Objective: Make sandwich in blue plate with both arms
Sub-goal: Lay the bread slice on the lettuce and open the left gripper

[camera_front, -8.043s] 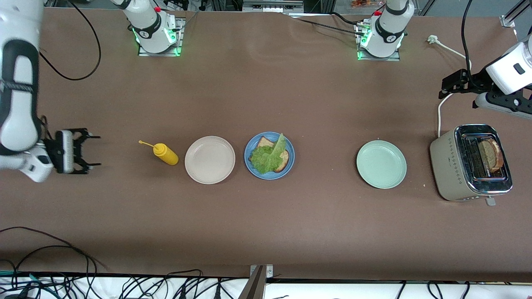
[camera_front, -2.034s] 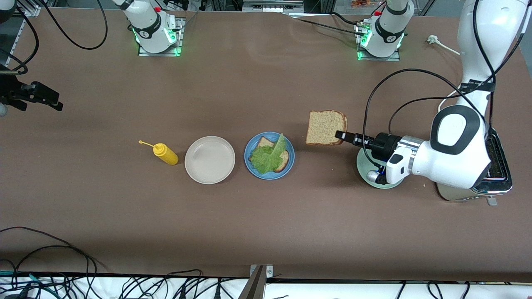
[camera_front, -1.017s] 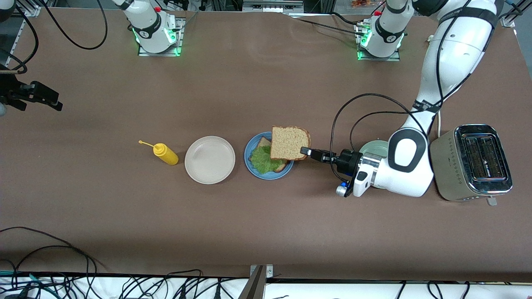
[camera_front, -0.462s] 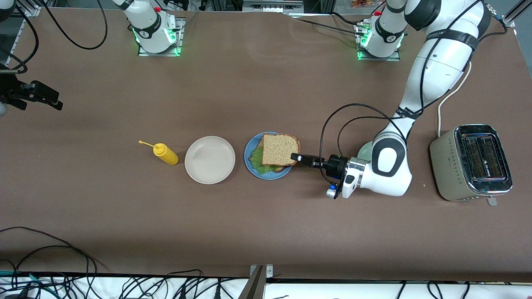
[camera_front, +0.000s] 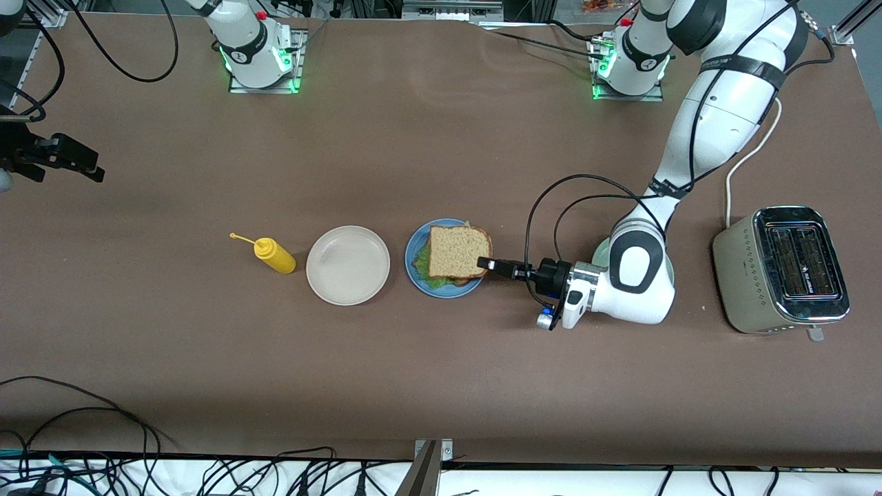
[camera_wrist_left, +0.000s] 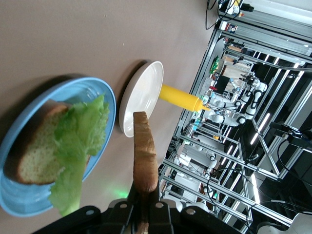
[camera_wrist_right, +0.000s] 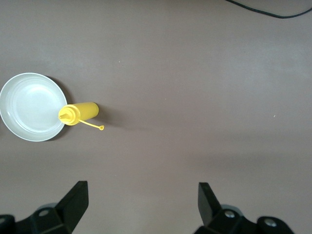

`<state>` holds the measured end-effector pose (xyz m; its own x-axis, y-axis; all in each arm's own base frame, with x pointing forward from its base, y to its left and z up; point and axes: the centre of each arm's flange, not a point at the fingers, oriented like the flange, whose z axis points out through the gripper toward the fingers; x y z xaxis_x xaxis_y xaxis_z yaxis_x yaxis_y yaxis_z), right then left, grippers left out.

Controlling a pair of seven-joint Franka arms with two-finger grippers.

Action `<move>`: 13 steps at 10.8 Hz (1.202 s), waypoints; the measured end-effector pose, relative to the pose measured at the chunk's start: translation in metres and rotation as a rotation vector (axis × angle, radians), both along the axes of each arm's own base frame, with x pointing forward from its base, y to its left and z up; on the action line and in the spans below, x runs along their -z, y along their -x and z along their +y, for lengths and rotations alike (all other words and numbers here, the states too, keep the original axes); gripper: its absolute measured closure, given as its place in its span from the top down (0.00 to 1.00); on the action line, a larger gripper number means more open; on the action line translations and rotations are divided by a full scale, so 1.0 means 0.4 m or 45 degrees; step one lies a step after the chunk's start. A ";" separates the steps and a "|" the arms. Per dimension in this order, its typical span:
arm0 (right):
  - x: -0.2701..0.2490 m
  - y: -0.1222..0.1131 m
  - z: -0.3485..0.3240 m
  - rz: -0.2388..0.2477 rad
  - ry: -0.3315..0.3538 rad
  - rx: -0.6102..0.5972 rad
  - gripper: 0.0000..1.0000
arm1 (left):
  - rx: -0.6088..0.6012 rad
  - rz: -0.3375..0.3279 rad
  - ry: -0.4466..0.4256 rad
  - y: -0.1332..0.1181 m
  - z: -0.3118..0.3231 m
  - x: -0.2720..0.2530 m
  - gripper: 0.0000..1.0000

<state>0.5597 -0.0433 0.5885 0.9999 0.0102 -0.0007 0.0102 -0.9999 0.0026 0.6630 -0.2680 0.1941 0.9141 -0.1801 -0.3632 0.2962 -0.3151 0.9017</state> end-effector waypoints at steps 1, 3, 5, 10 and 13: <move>0.000 0.000 0.000 0.000 0.000 0.000 1.00 | -0.004 -0.011 0.005 0.004 -0.004 0.018 0.10; -0.001 0.000 0.000 -0.001 0.000 0.000 1.00 | 0.007 -0.038 0.013 0.013 -0.004 0.047 0.10; -0.002 0.000 0.000 -0.002 0.000 0.000 1.00 | 0.013 -0.066 0.017 0.022 -0.001 0.079 0.10; -0.002 0.000 0.000 -0.002 0.000 0.000 1.00 | 0.037 -0.079 0.080 0.089 -0.040 0.147 0.10; -0.002 0.000 0.000 -0.002 0.000 0.000 1.00 | 0.004 -0.100 0.100 0.109 -0.060 0.172 0.10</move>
<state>0.5597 -0.0433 0.5893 0.9999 0.0103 0.0008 0.0103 -0.9999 0.0030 0.6195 -0.2919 0.1252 0.9386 -0.2079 -0.2752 0.2229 -0.2433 0.9440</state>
